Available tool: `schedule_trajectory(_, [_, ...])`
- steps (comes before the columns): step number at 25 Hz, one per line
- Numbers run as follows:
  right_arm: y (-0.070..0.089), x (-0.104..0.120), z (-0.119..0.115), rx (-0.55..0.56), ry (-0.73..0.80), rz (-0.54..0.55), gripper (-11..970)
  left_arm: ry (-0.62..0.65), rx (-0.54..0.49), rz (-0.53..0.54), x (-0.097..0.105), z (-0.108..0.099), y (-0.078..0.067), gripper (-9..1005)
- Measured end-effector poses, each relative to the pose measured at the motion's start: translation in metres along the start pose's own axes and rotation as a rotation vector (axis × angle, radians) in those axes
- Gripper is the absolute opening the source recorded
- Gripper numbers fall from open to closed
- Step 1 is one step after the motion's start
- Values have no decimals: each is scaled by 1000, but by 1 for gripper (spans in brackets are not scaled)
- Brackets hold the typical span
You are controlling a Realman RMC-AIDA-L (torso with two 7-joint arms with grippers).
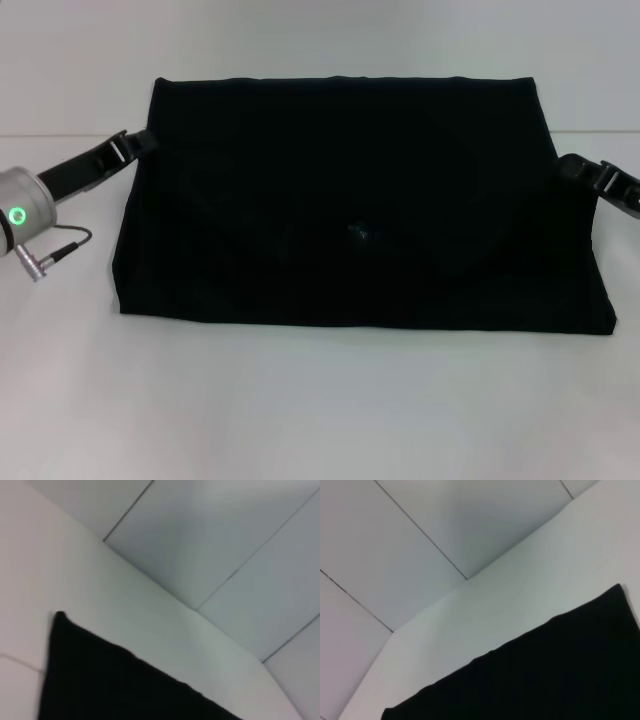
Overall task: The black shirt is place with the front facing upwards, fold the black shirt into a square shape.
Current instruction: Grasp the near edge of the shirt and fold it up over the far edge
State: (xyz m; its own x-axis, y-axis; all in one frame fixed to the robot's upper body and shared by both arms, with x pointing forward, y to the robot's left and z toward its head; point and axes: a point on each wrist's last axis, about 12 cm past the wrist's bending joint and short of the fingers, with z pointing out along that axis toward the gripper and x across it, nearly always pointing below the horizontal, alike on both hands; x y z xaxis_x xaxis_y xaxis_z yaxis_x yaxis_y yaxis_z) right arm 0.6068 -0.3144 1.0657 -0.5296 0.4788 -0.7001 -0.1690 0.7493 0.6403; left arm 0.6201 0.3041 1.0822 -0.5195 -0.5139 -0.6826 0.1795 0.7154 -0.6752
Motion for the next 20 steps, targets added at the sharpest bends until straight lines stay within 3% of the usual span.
schedule_trajectory(9, [2, 15, 6, 25, 94, -51, 202, -3, -57, -35, 13, 6, 2, 106])
schedule_trajectory(15, [-12, 23, -8, 56, 110, 19, 213, -36, -67, -135, 20, -5, 12, 128])
schedule_trajectory(20, [-25, 29, -28, 62, 110, 72, 424, -29, -39, -193, 24, -20, 19, 307])
